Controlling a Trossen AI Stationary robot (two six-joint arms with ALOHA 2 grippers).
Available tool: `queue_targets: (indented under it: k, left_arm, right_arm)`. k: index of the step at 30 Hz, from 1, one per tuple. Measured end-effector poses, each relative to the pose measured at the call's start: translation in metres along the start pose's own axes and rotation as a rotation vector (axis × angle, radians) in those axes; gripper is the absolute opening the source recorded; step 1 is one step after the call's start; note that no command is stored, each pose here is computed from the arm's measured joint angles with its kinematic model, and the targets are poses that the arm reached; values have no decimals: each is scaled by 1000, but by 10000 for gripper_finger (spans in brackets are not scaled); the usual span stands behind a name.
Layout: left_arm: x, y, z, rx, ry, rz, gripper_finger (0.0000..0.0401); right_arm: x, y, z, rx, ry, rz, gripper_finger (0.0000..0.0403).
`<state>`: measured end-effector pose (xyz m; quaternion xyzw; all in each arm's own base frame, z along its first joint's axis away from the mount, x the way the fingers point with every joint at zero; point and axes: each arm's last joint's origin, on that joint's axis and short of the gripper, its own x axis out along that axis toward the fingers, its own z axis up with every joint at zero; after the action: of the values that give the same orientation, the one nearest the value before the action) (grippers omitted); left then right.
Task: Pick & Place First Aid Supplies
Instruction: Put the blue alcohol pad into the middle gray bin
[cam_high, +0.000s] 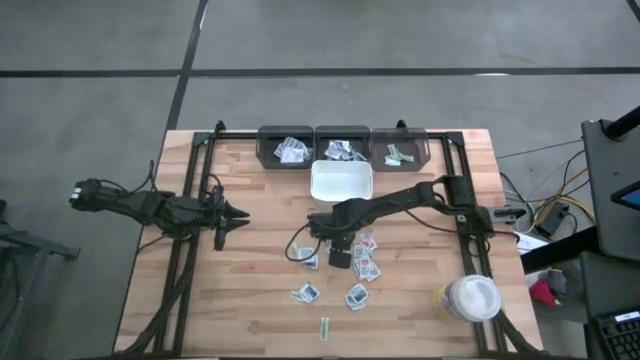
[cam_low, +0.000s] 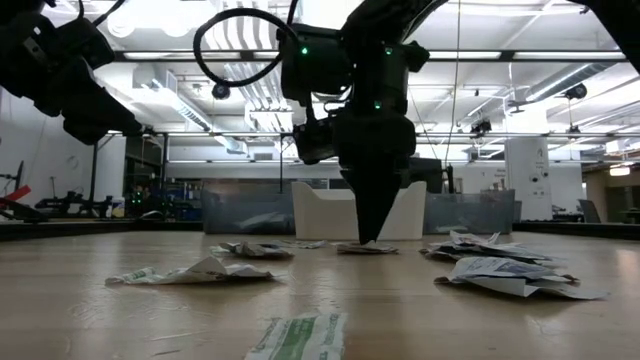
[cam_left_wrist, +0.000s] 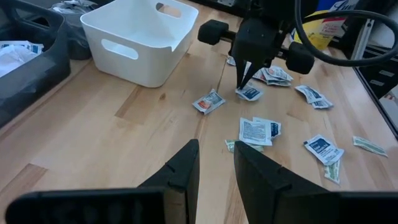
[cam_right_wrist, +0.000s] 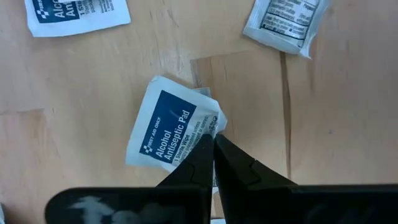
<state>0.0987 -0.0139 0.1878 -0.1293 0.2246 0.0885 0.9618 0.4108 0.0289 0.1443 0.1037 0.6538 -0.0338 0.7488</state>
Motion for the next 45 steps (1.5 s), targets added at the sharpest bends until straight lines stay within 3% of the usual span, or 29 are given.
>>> queue_targets:
  k: [15,24,31,45]
  left_arm:
    - [0,0,0,0,0,0,94]
    - [0,0,0,0,-1,0,94]
    - [0,0,0,-1,-1,-1,94]
    - [0,0,0,0,-1,-1,94]
  right_arm:
    - [-6,1,2,-6,-22,5,82]
    - [-5,1,6,-46,-68,-29,105]
    - [-1,-1,6,-62,-63,-39,89]
    - [1,-1,4,-58,-55,-40,17]
